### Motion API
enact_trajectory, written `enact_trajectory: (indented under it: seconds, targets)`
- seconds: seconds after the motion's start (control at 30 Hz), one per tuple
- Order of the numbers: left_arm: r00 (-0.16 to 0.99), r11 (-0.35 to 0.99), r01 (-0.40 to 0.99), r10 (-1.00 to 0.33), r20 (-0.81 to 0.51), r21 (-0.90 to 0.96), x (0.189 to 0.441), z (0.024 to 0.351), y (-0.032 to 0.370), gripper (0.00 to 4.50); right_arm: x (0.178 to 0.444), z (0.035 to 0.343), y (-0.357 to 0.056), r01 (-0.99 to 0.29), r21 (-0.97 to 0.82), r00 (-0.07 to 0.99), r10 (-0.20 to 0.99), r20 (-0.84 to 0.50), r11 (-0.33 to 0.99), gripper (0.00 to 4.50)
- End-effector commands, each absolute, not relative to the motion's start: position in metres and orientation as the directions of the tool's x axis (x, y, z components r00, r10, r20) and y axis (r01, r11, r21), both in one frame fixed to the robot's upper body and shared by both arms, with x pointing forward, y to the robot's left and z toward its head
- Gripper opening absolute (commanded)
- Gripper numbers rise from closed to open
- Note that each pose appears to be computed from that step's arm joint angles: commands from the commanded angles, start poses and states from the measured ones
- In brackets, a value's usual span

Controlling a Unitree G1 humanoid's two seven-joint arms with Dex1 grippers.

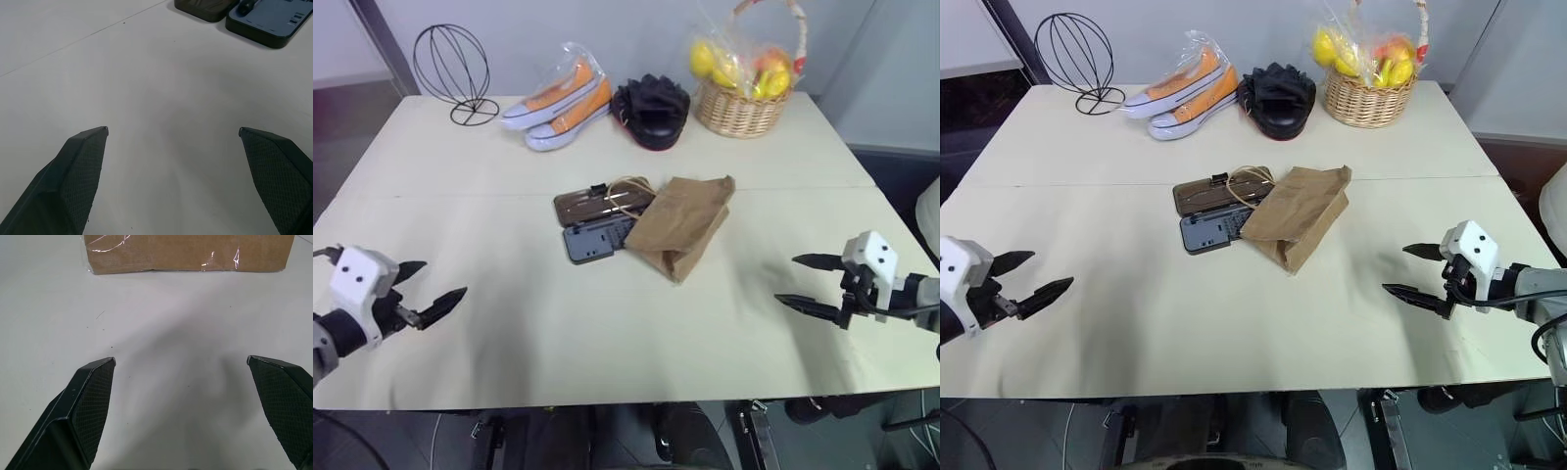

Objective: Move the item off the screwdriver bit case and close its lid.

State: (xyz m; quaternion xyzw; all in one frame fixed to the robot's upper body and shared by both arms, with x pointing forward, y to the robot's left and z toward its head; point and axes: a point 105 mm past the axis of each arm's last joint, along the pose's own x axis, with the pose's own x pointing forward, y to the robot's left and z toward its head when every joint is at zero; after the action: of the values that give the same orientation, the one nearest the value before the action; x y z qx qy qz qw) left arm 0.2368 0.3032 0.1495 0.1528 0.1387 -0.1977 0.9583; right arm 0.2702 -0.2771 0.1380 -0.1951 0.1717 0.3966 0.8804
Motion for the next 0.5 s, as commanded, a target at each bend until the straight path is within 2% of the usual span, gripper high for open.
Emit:
enact_trajectory:
  seconds: [0.03,0.33,0.5]
  targets:
    - [0.895,0.869,0.409,-0.324,-0.307,0.277,0.241,0.159,0.306,4.49,0.270,0.149,-0.273,-0.762,-0.248,0.640,0.639,-0.426,0.598,4.50]
    - [0.900,0.886,0.406,-0.347,-0.263,0.221,0.255,0.161,0.292,4.49,0.268,0.148,-0.259,-0.716,-0.265,0.693,0.614,-0.377,0.646,4.50]
    - [0.840,0.830,0.539,-0.516,-0.170,0.143,0.266,0.187,0.254,4.49,0.271,0.158,-0.252,-0.678,-0.303,0.730,0.564,-0.386,0.670,4.50]
